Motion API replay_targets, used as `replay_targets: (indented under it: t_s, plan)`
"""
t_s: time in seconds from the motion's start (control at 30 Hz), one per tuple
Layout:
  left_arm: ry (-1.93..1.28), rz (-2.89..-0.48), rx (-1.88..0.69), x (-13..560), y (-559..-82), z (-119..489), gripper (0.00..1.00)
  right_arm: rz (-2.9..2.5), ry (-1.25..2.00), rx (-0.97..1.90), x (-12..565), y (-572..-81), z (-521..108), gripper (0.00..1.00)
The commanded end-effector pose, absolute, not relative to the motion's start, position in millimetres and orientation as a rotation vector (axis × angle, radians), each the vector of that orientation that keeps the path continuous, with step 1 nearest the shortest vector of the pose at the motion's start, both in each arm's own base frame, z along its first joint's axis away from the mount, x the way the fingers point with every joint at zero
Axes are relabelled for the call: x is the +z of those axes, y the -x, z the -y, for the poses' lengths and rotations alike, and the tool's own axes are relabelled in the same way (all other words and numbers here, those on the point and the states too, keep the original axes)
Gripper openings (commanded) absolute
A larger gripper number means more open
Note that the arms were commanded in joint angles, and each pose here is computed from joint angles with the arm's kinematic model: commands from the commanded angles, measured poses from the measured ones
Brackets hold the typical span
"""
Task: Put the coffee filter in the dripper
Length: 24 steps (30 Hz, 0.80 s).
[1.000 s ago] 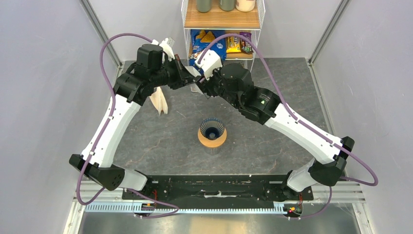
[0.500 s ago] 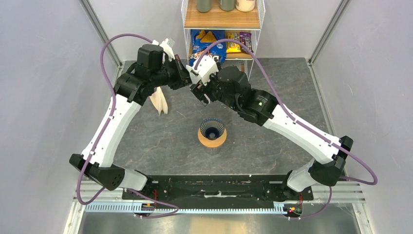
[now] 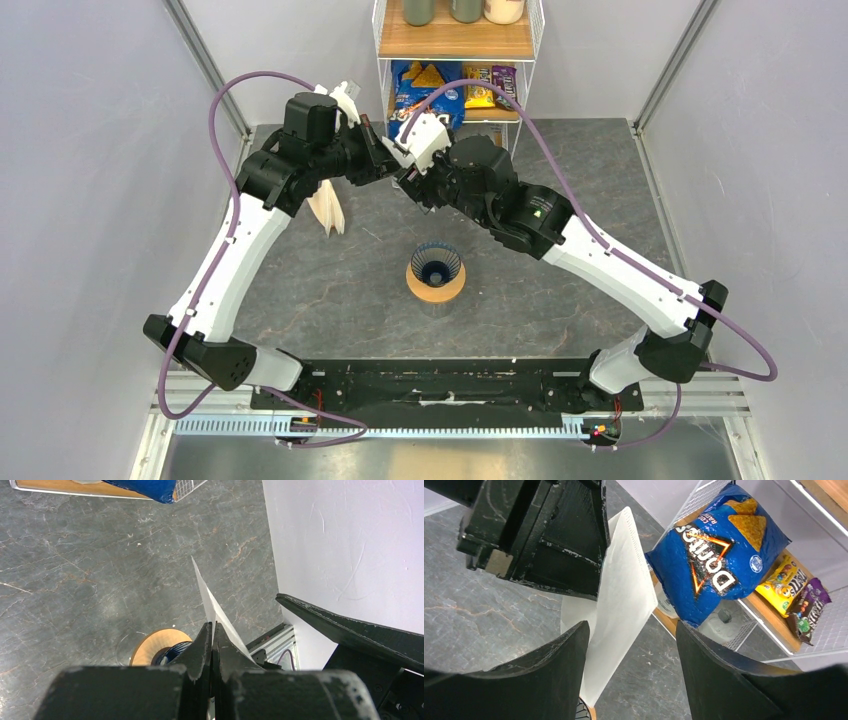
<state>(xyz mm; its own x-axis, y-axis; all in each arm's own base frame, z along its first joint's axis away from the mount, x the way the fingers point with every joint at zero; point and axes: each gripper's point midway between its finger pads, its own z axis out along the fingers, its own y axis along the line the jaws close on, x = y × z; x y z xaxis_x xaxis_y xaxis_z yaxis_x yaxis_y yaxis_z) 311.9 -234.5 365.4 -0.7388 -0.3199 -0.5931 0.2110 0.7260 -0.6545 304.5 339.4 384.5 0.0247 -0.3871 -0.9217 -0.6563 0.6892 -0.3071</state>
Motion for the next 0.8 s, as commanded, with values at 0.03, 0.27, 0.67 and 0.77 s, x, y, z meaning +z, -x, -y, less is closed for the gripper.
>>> replay_targets:
  t_s: [0.03,0.27,0.67,0.77]
  plan:
    - [0.085,-2.168,-0.997,376.0,-314.9,241.5,0.02,-1.556,0.839,0.148,399.9,-316.5,-329.1,0.66]
    - [0.088,-2.174,-0.968,372.4,-315.6,237.2,0.02,-1.547,0.826,0.102,402.9,-319.7,-322.0,0.56]
    - [0.086,-2.186,-0.888,363.5,-320.8,232.7,0.02,-1.586,0.754,0.197,403.5,-322.1,-334.7,0.00]
    - [0.094,-2.172,-0.836,365.3,-325.4,229.8,0.07,-1.611,0.709,0.233,404.5,-323.1,-339.0,0.00]
